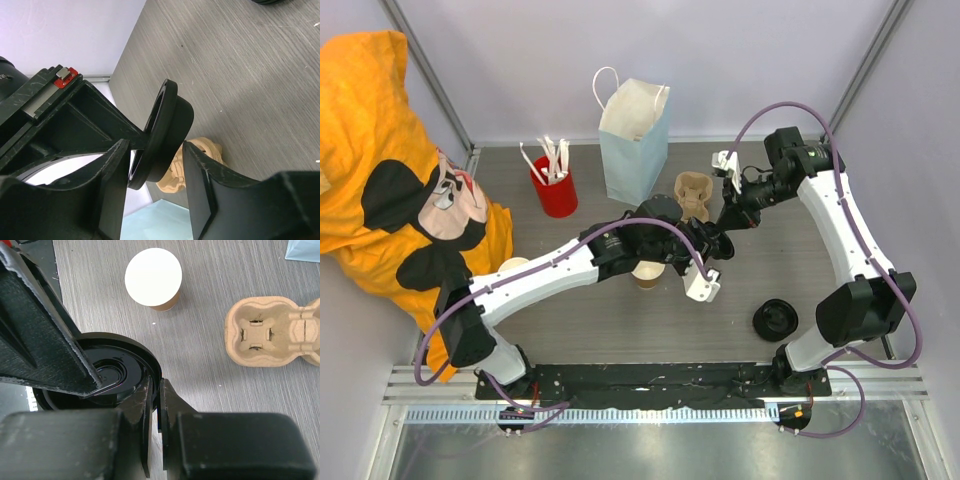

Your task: Pack the takeout coffee

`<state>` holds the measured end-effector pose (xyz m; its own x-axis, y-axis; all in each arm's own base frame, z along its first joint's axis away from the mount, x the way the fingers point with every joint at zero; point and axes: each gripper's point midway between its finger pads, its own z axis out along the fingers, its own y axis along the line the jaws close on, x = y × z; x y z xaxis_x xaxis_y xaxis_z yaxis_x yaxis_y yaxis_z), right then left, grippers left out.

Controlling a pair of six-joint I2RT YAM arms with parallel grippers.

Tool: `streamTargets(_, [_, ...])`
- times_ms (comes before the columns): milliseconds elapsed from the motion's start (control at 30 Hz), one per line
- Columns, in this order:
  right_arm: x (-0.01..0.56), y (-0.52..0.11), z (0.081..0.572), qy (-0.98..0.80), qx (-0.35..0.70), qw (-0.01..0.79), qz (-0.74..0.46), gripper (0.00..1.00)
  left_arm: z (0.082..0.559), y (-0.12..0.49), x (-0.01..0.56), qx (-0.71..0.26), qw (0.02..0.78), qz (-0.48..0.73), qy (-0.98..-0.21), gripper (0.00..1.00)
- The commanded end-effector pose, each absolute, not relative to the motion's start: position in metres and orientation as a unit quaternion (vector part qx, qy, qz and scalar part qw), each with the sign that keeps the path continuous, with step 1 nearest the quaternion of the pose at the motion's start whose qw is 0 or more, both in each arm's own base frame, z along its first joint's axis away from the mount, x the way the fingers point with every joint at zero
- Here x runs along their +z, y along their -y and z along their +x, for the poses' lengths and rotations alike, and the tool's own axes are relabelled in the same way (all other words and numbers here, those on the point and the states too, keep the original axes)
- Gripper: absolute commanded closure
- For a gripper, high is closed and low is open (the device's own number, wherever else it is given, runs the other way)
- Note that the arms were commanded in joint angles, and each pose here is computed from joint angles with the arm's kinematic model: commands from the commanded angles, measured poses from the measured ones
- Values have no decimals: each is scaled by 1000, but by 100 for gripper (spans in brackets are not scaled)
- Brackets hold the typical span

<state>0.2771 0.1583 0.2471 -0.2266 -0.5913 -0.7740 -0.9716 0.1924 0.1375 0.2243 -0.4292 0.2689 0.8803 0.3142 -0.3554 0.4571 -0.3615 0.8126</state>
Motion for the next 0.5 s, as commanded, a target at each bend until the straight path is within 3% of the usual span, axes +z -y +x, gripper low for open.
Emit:
streamTargets(0, [252,-156,242,-721,350,251,-543,89,230,437,291,-49,540,813,-215,53])
streamTargets(467, [252,-155,235,-721,341,250,-549,89,238,435,288,-25,535,816,-218,59])
